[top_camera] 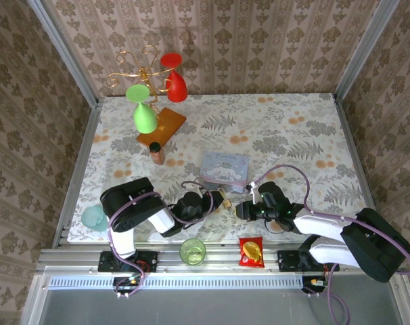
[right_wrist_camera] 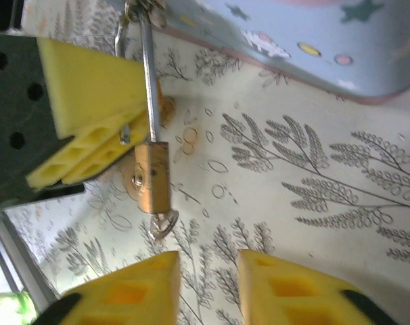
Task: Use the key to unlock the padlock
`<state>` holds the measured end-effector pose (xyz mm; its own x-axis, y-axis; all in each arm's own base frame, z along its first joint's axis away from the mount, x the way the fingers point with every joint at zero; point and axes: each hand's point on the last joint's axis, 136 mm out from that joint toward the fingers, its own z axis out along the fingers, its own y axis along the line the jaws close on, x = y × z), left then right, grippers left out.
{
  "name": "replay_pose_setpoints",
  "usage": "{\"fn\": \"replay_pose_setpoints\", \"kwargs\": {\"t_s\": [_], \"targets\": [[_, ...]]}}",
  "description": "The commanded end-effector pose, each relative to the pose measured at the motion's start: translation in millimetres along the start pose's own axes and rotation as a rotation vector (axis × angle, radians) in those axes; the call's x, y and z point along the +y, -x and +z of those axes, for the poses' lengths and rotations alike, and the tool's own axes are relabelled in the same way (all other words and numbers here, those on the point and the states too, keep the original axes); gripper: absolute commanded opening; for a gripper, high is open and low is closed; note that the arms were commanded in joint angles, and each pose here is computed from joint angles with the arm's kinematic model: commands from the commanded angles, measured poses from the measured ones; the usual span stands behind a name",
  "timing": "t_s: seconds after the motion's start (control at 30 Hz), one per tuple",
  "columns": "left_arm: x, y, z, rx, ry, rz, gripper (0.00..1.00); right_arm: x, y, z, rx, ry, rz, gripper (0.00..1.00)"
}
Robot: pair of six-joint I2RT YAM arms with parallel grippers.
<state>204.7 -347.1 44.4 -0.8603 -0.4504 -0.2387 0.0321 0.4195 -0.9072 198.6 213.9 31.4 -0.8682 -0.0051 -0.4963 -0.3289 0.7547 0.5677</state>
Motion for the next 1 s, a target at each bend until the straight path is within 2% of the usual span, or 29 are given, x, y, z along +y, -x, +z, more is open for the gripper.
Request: {"fn": "replay_pose_setpoints", "kwargs": {"t_s": [0.0, 0.17, 0.3, 0.4, 0.53, 0.67, 0.97], "targets": [[10, -1, -3, 0.015, 0.042, 0.031, 0.13, -1, 20, -9, -0.047, -0.062, -0.038, 0.34], [6, 0, -6, 0.008, 0.027, 0.033, 0.14, 13, 56, -11, -0.123, -0.071, -0.094, 0.39], [0, 3, -9, -0.005, 0.021, 0.049, 0.14, 27, 71, 11, -0.083, -0.039, -0.129, 0.38], [-5, 5, -12, -0.012, 0.023, 0.067, 0.14, 37, 76, 22, -0.063, -0.024, -0.157, 0.34], [-8, 7, -16, -0.018, 0.027, 0.079, 0.14, 27, 66, 33, -0.022, -0.097, -0.167, 0.31], [-10, 8, -17, -0.02, 0.023, 0.081, 0.11, 22, 60, 31, -0.03, -0.101, -0.155, 0.28], [-7, 10, -17, -0.03, 0.016, 0.074, 0.09, 13, 69, 4, -0.132, -0.177, -0.16, 0.25]]}}
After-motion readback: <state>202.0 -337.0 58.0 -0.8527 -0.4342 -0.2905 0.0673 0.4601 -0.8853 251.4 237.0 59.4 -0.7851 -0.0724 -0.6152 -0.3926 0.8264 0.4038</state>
